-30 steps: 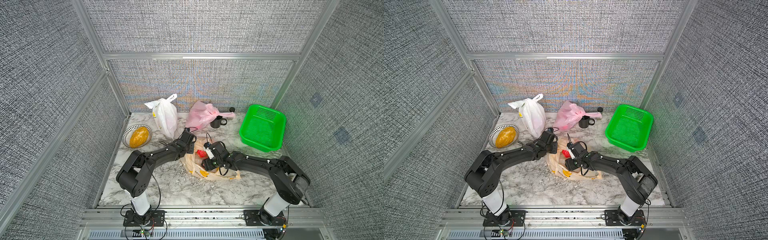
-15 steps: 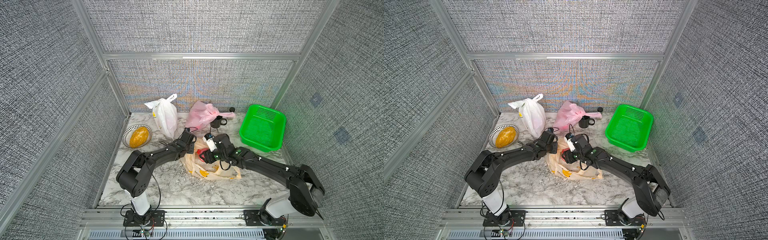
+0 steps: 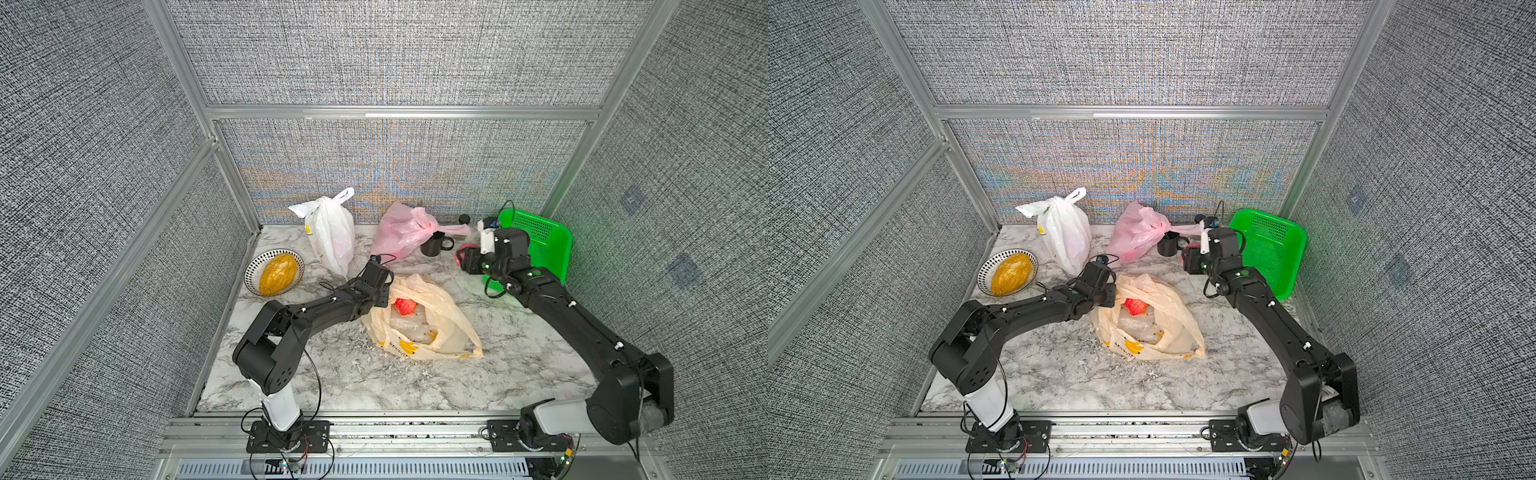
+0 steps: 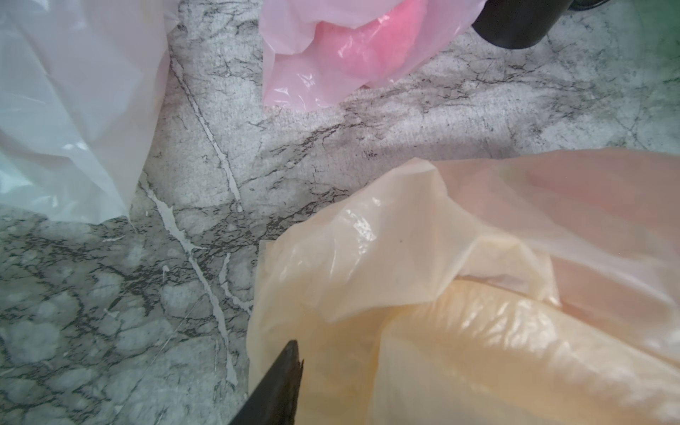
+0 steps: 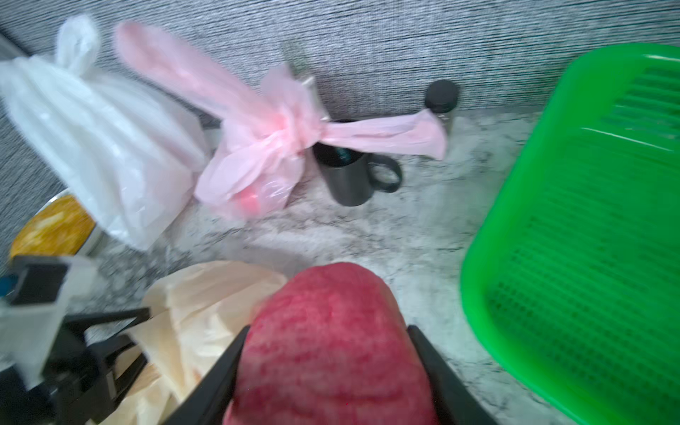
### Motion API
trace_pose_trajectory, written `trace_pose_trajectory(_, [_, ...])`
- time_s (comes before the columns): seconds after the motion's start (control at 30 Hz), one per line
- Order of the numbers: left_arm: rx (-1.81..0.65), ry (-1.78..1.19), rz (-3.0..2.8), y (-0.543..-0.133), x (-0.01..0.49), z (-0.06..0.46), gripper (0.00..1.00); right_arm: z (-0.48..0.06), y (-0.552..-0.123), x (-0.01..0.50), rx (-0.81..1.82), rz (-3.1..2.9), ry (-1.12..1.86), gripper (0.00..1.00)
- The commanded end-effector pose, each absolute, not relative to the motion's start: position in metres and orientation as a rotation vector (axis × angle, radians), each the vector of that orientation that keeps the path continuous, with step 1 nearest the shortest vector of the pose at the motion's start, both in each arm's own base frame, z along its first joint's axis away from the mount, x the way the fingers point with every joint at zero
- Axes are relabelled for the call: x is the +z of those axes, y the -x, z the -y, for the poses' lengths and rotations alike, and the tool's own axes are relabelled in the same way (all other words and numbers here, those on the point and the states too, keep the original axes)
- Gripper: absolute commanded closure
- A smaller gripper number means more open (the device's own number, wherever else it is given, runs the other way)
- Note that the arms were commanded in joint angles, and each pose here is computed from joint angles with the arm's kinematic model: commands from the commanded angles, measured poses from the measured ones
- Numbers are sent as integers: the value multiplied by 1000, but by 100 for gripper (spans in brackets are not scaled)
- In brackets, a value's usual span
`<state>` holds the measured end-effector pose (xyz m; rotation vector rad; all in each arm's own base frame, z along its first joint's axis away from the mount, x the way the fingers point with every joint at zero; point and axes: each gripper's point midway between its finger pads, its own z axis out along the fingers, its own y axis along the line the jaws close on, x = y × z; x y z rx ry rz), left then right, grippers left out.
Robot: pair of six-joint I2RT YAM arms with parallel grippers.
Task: Untie the knot of a plastic bag & take out the apple
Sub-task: Pick up the apple from the plastic bag, then place the apple in the basket.
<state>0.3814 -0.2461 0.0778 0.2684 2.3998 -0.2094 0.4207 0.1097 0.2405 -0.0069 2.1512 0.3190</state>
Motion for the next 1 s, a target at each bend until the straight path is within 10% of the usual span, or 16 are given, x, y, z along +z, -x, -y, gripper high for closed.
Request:
trace_pose_trajectory(0.0, [-230,-279,-2385,-383,84,250,52,-73,-434,237,242,-2136,-104,51])
trace_pose_trajectory(0.3, [-247,-291,-2388,-382,87,253,53,18,-453,171,75,-2202,-365,51])
trace_pose_trajectory(0.97, [-255,-302,-2395,-381,89,258,54,30,-479,80,92,-2355,-395,42])
